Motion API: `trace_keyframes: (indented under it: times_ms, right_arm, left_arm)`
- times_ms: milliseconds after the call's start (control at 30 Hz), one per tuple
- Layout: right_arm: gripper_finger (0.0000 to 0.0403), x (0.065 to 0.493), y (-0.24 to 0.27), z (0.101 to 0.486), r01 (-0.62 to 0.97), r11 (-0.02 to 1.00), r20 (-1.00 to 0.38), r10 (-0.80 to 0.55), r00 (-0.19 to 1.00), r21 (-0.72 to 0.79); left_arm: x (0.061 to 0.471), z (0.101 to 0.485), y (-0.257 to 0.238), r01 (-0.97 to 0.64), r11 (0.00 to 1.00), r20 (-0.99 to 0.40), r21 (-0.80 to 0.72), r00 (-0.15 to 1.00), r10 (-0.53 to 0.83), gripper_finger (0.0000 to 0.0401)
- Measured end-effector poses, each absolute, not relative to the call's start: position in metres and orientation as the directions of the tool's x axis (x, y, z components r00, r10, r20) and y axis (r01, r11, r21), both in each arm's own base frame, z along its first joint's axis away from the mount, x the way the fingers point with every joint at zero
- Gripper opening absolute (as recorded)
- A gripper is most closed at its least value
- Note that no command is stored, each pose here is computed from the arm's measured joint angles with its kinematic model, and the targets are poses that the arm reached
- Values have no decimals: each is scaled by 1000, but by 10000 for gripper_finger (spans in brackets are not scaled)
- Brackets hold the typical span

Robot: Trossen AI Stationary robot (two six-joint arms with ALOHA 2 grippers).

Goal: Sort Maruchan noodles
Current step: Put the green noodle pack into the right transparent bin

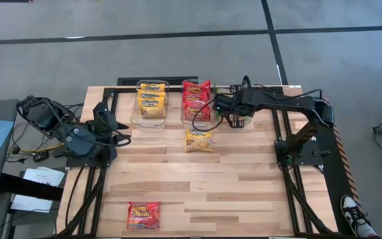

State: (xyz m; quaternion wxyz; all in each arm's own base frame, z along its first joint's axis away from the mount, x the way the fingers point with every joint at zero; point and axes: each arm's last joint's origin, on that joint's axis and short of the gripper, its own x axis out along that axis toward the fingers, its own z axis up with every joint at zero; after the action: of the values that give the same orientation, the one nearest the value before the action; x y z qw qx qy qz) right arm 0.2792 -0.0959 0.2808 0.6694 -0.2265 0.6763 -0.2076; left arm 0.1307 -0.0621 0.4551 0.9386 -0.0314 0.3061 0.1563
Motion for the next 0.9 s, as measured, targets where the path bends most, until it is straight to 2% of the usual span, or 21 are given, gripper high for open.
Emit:
trace_keyframes:
  times_ms: [233, 433, 733, 900]
  right_arm:
    - [3, 286, -99, 274, -31, 829, -828, -555, 77, -558]
    - [5, 285, -99, 273, -36, 856, -855, -511, 89, -516]
    - [9, 279, -101, 270, 84, 933, -931, -355, 85, -349]
    - [9, 276, -106, 268, 178, 966, -969, -210, 127, -186]
  left_arm:
    - [131, 455, -62, -329, 944, -574, 37, 766, 290, 137]
    - [131, 456, -62, -336, 941, -572, 31, 767, 292, 137]
    - [131, 456, -62, -341, 940, -572, 23, 767, 292, 137]
    - [131, 456, -62, -340, 940, -572, 25, 766, 293, 137]
